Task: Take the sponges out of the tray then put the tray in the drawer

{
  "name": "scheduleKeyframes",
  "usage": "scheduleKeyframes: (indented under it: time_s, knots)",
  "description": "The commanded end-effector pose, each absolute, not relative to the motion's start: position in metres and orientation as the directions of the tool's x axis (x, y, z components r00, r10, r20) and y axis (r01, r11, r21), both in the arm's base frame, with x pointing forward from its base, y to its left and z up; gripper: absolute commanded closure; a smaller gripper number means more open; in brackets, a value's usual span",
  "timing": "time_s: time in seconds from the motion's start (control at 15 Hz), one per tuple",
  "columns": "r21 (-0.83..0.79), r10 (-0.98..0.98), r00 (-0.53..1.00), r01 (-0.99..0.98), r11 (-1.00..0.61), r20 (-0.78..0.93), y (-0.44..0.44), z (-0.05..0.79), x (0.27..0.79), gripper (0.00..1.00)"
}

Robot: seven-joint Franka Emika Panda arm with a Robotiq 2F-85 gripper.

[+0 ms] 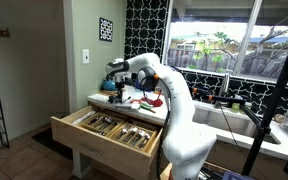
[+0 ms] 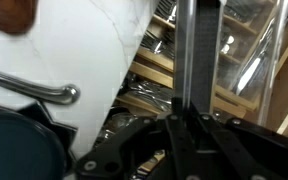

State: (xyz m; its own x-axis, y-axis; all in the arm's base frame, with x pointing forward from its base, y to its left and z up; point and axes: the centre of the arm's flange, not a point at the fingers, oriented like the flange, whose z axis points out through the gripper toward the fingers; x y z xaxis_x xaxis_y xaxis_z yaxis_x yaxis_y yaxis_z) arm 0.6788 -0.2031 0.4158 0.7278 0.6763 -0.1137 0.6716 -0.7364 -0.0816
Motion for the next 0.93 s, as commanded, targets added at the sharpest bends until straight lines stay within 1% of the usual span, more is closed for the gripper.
scheduleKeyframes:
  time_s: [0.0,0.2,0.27,0.33,0.4,0.67,0.73,0.87]
  knots:
    - [-0.086,0.786,0.585,0.789,-0.609,-0.198,-0.149,0.401,0.651,0.98]
    - [-0.101,0.853,0.453,0.865,-0.491,-0.259,-0.113,0.385,0.646,0.98]
    - [-0.080,0.857,0.437,0.877,-0.473,-0.271,-0.103,0.381,0.646,0.98]
    - [-0.110,0.834,0.497,0.839,-0.532,-0.239,-0.115,0.389,0.670,0.98]
    - [-0.111,0.839,0.487,0.845,-0.523,-0.244,-0.107,0.384,0.670,0.93]
    - [-0.103,0.833,0.496,0.841,-0.531,-0.244,-0.111,0.387,0.671,0.93]
    - [-0.115,0.864,0.437,0.873,-0.474,-0.249,-0.108,0.382,0.669,0.98]
    - [-0.151,0.916,0.326,0.919,-0.365,-0.232,-0.096,0.368,0.663,0.98]
